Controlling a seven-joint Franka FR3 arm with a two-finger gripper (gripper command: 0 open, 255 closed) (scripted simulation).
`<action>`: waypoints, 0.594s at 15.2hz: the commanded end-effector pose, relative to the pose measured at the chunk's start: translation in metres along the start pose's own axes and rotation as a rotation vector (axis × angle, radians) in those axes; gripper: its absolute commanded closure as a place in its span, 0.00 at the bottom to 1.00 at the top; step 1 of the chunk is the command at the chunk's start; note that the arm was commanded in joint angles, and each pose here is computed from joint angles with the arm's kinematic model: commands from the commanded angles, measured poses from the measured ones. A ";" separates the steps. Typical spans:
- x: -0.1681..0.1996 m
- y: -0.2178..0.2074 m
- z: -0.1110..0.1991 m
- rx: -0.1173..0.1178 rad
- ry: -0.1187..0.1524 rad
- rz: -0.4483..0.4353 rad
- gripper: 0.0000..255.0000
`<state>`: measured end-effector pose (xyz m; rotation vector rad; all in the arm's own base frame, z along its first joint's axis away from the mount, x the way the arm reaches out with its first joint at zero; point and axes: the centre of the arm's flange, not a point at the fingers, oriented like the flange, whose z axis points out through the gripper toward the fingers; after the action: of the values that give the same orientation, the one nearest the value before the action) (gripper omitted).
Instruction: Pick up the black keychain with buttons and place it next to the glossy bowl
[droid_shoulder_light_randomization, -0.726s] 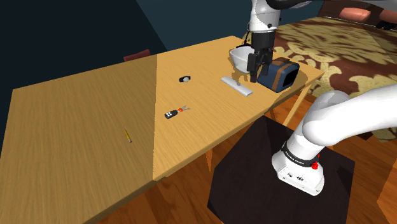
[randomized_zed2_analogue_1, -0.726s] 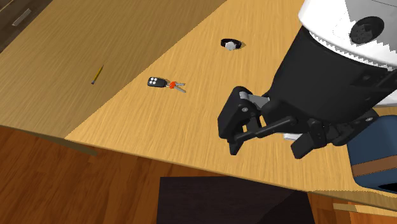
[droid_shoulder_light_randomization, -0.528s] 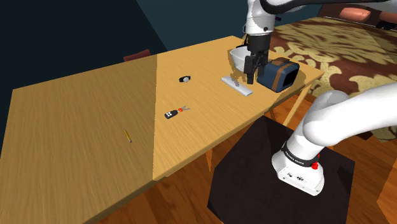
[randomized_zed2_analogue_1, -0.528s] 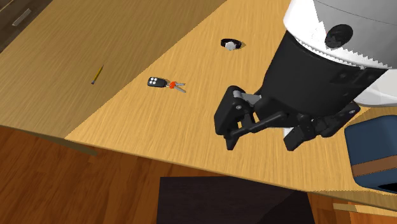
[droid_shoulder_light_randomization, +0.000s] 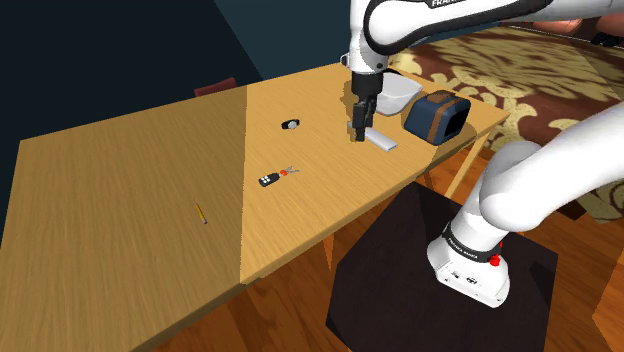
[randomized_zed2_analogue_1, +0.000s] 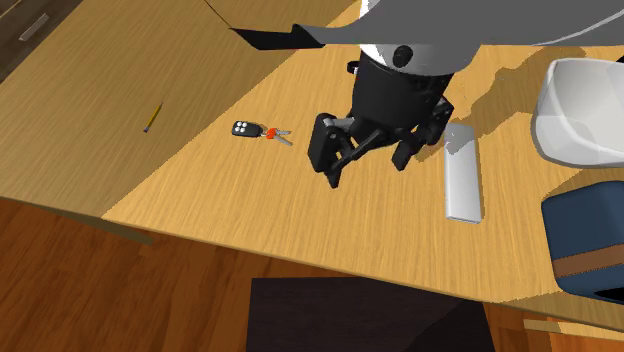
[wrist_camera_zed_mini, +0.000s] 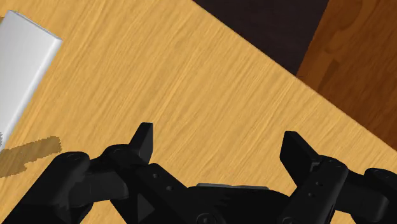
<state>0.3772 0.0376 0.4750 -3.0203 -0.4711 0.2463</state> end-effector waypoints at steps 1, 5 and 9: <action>0.022 -0.003 0.012 -0.016 0.020 -0.081 0.00; 0.065 -0.015 0.030 -0.046 0.057 -0.234 0.00; 0.106 -0.034 0.047 -0.076 0.093 -0.388 0.00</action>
<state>0.4505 0.0954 0.4216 -2.9292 -0.9947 0.0847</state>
